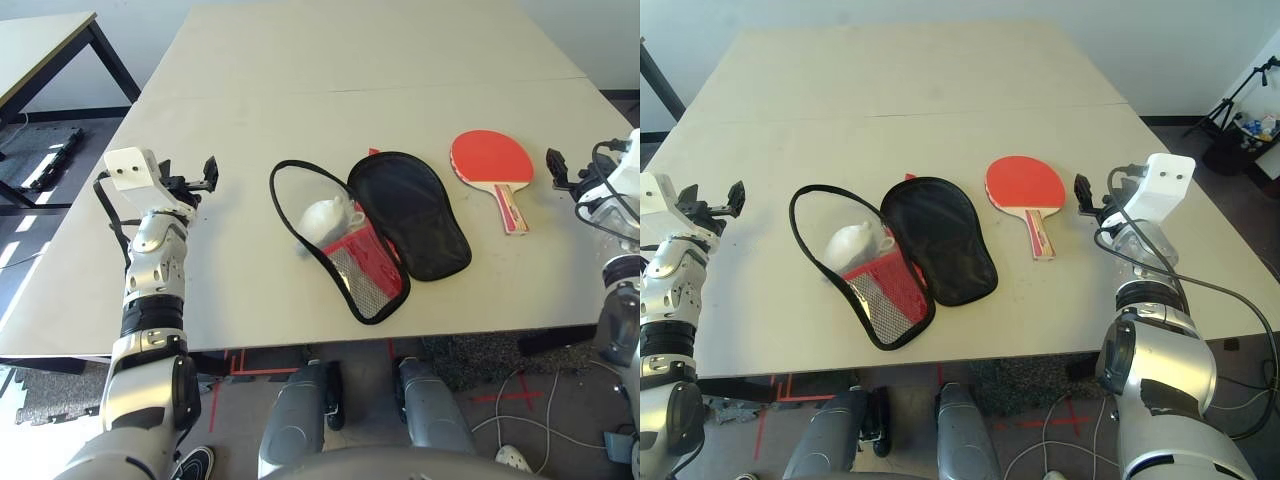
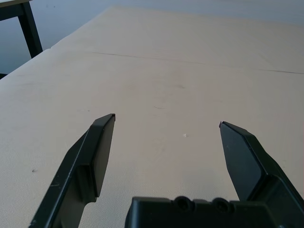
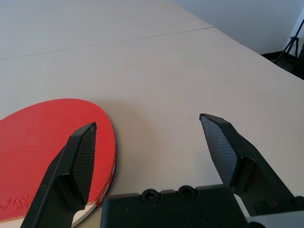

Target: Store the ping-pong paddle in its case and zip it.

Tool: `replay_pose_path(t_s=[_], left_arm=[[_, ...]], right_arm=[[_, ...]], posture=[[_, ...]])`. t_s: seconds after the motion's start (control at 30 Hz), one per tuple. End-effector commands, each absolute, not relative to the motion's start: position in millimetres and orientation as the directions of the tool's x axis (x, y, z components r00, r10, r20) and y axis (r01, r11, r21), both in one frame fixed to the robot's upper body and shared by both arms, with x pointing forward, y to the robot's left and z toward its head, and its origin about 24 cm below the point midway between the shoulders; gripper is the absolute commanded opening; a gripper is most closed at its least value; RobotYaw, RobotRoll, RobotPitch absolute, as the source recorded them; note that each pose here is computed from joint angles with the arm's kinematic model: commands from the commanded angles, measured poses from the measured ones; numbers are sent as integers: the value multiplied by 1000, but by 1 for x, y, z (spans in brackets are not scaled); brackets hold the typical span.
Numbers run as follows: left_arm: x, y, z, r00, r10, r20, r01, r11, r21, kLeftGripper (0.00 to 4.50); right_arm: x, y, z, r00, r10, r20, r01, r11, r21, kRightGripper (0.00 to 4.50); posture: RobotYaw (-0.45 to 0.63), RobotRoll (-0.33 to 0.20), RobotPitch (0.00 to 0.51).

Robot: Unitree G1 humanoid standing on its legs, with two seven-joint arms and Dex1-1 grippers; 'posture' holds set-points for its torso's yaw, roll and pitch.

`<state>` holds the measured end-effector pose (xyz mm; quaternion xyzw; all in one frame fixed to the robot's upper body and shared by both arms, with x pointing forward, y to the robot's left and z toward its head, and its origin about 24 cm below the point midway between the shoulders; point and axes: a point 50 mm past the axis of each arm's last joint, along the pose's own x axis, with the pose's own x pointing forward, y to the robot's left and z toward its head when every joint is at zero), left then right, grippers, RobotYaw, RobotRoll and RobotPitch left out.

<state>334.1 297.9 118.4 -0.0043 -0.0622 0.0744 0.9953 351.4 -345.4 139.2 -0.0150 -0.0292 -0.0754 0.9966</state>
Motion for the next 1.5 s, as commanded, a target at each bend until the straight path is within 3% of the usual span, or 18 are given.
replay_pose_path(t_s=[0.03,0.27,0.43,0.57,0.77,0.9,1.03,1.27,1.37,1.5], left_arm=[[330,303,116,979,166,116,-165,986,-17,4500],[330,307,121,976,177,127,-176,984,-16,4500],[335,312,158,971,109,211,-129,988,81,4500],[341,290,189,964,-79,255,36,985,167,4500],[335,227,218,860,-468,205,412,872,266,4500],[322,189,220,737,-665,121,607,730,313,4500],[314,164,216,648,-757,80,705,637,312,4500],[310,151,198,605,-796,17,753,579,312,4500],[309,148,191,597,-802,-2,762,566,316,4500],[306,145,188,577,-816,-6,776,547,314,4500]], right_arm=[[351,-347,136,987,-159,38,160,987,-20,4459],[350,-346,134,987,-154,38,155,988,-20,4459],[349,-346,131,988,-153,35,153,988,-17,4459],[348,-347,129,987,-156,31,156,988,-16,4459],[348,-344,124,988,-155,27,155,988,-5,4459],[352,-337,127,992,-117,40,117,993,10,4459],[358,-330,138,994,-79,72,77,996,33,4459],[367,-313,163,999,-22,25,24,998,-64,4459],[367,-298,179,999,-23,-33,18,988,-152,4459],[360,-277,191,986,-52,-156,27,987,-159,4459]], posture=[[-44,0,159],[-61,0,160],[-75,0,157],[-76,0,167],[-79,0,171],[-83,0,168],[-95,0,157],[-111,0,152],[-114,0,151],[-114,0,150]])
